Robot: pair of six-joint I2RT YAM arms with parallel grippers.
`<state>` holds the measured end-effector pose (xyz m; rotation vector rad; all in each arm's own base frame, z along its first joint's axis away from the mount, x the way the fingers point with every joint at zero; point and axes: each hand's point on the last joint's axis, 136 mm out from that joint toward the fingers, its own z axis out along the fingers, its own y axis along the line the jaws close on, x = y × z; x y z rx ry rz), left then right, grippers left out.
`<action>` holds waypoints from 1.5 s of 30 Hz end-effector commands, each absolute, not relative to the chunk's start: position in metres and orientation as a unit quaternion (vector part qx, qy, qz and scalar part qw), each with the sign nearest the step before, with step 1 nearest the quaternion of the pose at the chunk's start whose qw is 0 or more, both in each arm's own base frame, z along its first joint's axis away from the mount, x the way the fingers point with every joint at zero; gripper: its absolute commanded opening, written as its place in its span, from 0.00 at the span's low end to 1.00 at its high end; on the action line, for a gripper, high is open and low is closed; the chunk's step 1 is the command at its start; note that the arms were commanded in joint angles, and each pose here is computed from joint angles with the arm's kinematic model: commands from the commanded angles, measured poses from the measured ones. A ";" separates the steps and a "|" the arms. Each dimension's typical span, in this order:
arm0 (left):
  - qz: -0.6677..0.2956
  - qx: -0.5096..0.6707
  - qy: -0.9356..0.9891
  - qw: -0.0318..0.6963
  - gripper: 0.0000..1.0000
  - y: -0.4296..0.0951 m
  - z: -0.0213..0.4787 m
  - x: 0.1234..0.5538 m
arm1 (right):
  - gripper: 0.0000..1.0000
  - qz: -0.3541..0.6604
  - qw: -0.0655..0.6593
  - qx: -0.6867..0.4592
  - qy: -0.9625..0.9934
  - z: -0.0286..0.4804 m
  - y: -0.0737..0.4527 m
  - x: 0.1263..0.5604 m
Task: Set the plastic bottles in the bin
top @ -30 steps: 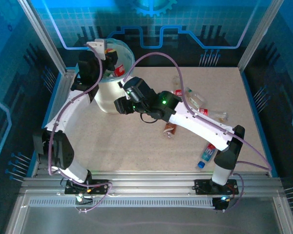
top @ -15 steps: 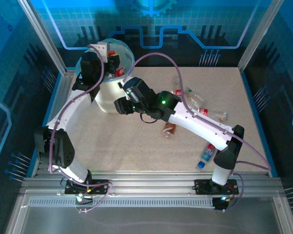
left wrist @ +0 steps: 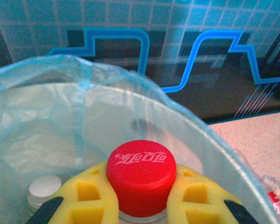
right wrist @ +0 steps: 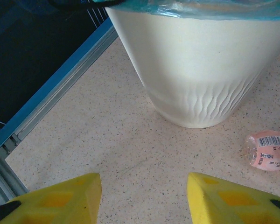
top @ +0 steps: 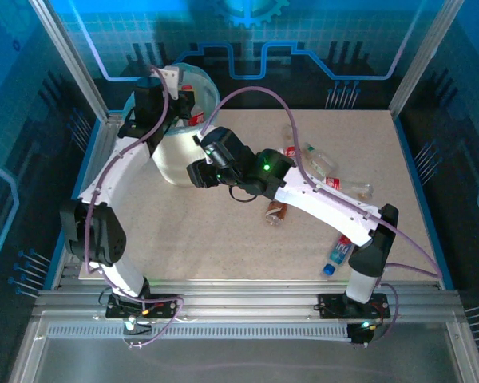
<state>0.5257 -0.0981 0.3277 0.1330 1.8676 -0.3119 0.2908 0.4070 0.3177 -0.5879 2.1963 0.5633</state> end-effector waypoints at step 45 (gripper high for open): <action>-0.230 0.248 0.787 0.516 0.63 -0.258 0.381 0.330 | 0.67 0.121 0.330 -0.022 0.936 0.237 0.198 0.291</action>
